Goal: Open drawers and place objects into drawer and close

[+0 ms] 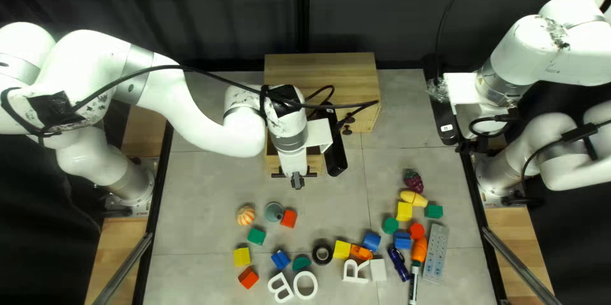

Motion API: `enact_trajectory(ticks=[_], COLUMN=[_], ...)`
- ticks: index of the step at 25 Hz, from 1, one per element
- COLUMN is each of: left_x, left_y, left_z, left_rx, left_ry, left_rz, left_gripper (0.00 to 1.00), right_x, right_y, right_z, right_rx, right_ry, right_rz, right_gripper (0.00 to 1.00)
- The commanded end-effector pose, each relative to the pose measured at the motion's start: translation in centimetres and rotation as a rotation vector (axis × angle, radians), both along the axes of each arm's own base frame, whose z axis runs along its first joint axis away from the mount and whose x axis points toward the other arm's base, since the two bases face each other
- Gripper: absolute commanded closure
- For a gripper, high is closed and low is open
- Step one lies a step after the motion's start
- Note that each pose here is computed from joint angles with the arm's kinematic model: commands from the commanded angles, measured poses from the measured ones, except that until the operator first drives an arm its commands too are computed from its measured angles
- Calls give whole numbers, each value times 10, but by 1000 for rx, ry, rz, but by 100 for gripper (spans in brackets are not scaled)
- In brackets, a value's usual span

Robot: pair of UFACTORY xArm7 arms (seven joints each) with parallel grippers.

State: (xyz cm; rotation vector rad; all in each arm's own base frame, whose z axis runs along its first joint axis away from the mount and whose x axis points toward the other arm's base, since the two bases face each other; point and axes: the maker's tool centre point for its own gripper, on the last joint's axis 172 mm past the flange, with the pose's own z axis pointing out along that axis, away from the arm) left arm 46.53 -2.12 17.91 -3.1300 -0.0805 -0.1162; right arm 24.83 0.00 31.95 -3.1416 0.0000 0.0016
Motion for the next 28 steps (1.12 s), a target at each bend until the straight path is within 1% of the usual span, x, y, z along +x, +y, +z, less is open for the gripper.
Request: enact_trajectory(ticks=[1, 2, 4, 5, 6, 7, 10, 13, 17, 21, 28], left_x=[-22, -29, -37, -44, -46, -55, -71, -91, -101, -102, -99], left_y=[-3, -4, -4, -4, -3, -1, 5, 11, 13, 16, 20], left_z=[-2, -5, -8, -9, -10, -12, -16, -21, -30, -40, -50], left_rx=[111, 135, 158, 172, 177, 182, 184, 176, 155, 135, 95], left_ry=[26, 47, 75, 102, 116, 147, 200, 231, 241, 234, 184], left_rz=[-108, -130, -146, -151, -152, -149, -132, -101, -71, -60, -59], left_gripper=[0, 0, 0, 0, 0, 0, 0, 0, 0, 0, 0], right_x=[0, 0, 0, 0, 0, 0, 0, 0, 0, 0, 0], right_y=[0, 0, 0, 0, 0, 0, 0, 0, 0, 0, 0], right_z=[0, 0, 0, 0, 0, 0, 0, 0, 0, 0, 0], right_rx=[0, 0, 0, 0, 0, 0, 0, 0, 0, 0, 0], right_ry=[0, 0, 0, 0, 0, 0, 0, 0, 0, 0, 0], right_rz=[0, 0, 0, 0, 0, 0, 0, 0, 0, 0, 0], right_gripper=[0, 0, 0, 0, 0, 0, 0, 0, 0, 0, 0])
